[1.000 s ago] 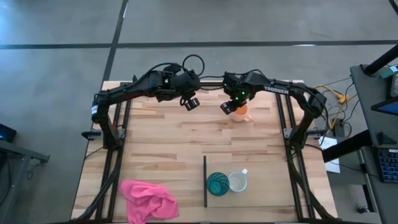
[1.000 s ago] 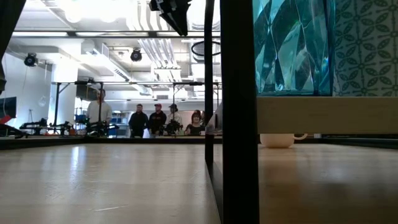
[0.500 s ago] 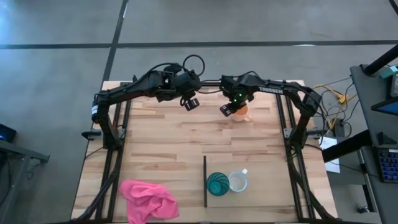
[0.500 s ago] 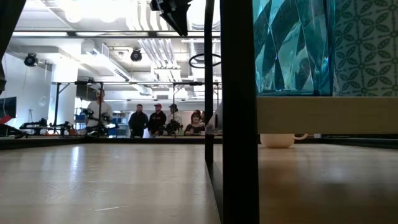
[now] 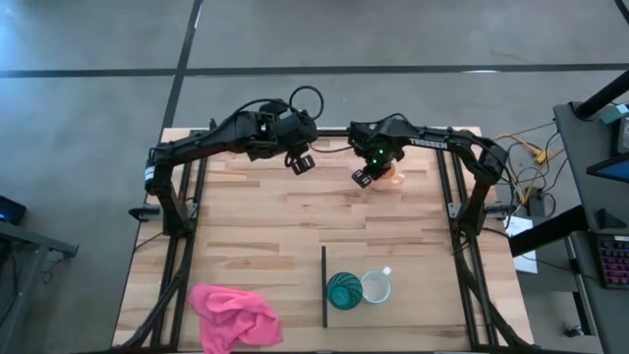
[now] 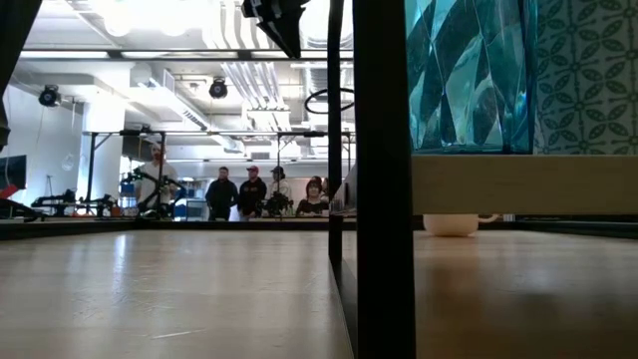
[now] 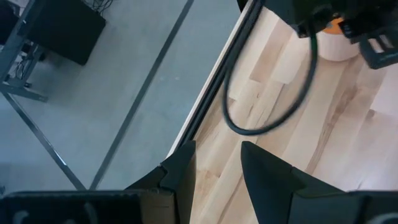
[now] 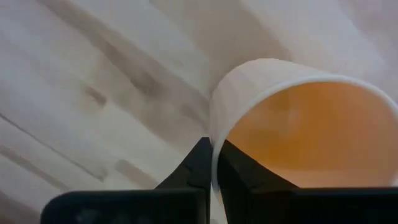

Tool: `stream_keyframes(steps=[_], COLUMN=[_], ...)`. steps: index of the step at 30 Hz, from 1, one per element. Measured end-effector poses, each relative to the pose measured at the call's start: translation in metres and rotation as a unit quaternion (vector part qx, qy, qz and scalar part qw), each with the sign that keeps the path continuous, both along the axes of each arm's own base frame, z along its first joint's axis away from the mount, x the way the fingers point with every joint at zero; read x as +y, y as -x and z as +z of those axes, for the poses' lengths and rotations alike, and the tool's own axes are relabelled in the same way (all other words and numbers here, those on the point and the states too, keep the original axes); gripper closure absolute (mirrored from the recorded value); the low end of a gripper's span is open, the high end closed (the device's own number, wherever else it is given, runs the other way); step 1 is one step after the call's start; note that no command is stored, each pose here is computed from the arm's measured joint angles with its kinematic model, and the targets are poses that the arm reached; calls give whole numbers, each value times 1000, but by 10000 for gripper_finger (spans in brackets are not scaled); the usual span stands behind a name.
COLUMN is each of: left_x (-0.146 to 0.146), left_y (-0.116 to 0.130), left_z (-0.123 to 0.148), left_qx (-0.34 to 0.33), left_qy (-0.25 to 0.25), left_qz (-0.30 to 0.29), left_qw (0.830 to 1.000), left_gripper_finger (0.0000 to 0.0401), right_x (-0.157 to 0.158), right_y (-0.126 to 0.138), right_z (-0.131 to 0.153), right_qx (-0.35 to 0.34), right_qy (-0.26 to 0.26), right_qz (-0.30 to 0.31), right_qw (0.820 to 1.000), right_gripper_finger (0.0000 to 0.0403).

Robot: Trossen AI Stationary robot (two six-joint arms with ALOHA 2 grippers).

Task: Stack small to large cups/mugs on shelf
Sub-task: Put the light orange mug on the shelf

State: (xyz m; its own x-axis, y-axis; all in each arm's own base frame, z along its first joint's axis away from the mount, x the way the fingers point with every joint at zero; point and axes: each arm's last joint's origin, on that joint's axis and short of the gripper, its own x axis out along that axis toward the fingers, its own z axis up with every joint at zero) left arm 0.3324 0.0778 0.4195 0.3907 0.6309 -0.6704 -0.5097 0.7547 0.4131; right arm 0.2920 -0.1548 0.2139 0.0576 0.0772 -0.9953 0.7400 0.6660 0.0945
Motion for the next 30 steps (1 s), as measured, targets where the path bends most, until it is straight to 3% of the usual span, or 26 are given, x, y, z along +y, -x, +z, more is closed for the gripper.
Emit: stream_keyframes(steps=[5,15,26,30], left_x=[0,0,0,0], left_y=[0,0,-1,-1], left_z=[-2,-3,-4,-4], left_qx=[4,7,7,7], left_qy=[1,2,2,2], left_qz=[0,0,0,0], left_qw=[1000,1000,1000,1000], left_gripper_finger=[287,287,287,287], right_x=[16,58,118,138], right_y=[8,27,59,66], right_z=[7,51,87,96], right_qx=[49,40,62,40], right_qy=[-4,10,2,9], right_qz=[25,119,262,301], right_qw=[998,992,963,953], right_gripper_finger=[392,393,393,393])
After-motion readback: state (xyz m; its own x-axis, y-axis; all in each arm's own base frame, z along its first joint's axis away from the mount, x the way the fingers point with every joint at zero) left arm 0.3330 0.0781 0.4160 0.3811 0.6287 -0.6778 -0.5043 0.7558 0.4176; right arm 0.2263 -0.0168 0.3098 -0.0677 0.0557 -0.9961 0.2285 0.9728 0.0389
